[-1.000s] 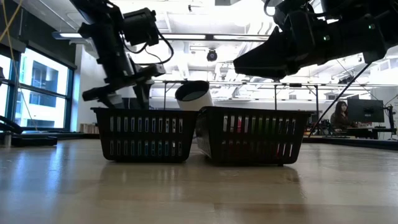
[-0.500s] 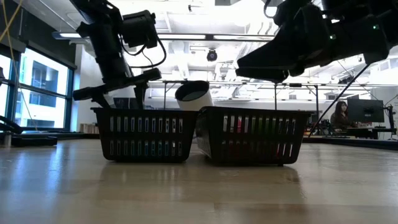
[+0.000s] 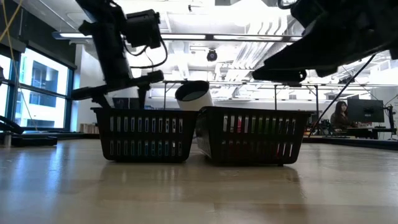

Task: Pick & Place Office items
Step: Put the red charger adapter into the right black bin

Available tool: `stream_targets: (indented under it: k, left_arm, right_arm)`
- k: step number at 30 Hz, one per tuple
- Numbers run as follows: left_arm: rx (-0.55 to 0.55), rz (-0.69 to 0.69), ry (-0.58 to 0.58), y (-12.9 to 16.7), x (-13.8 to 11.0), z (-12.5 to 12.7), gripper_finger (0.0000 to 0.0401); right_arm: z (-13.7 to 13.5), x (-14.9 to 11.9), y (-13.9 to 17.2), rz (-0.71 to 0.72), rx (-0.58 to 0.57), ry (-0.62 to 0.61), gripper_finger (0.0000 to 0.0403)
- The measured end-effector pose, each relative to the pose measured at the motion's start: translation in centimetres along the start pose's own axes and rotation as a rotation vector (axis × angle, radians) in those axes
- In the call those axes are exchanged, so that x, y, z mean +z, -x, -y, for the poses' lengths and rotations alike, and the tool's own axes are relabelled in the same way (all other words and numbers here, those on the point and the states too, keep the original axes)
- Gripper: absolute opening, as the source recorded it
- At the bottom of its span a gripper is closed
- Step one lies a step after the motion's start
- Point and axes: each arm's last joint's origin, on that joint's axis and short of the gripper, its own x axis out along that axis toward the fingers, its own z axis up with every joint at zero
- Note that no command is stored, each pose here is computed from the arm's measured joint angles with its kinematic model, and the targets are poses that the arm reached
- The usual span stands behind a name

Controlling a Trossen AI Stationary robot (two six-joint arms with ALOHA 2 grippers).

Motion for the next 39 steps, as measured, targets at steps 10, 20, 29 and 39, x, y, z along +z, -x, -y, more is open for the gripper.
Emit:
stream_targets:
  k: [10, 20, 29, 39]
  left_arm:
    - [0.237, -0.054, -0.065, -1.0, 0.5, 2.9, 0.0234]
    - [0.233, 0.003, 0.001, 2.2, 0.1, 5.3, 0.0234]
    - [0.339, -0.08, 0.009, 0.0, 0.8, 5.0, 0.0234]
    - [0.361, -0.116, 0.035, -1.5, 2.4, 5.1, 0.0234]
  right_arm:
    - [-0.5, -1.1, 0.2, -0.101, 0.036, 0.063, 0.0223]
    - [-0.5, -1.7, 0.3, -0.167, 0.07, 0.128, 0.0223]
    - [-0.5, -1.8, 0.3, -0.184, 0.097, 0.136, 0.0223]
    - [-0.9, -2.0, 0.5, -0.207, 0.173, 0.137, 0.0223]
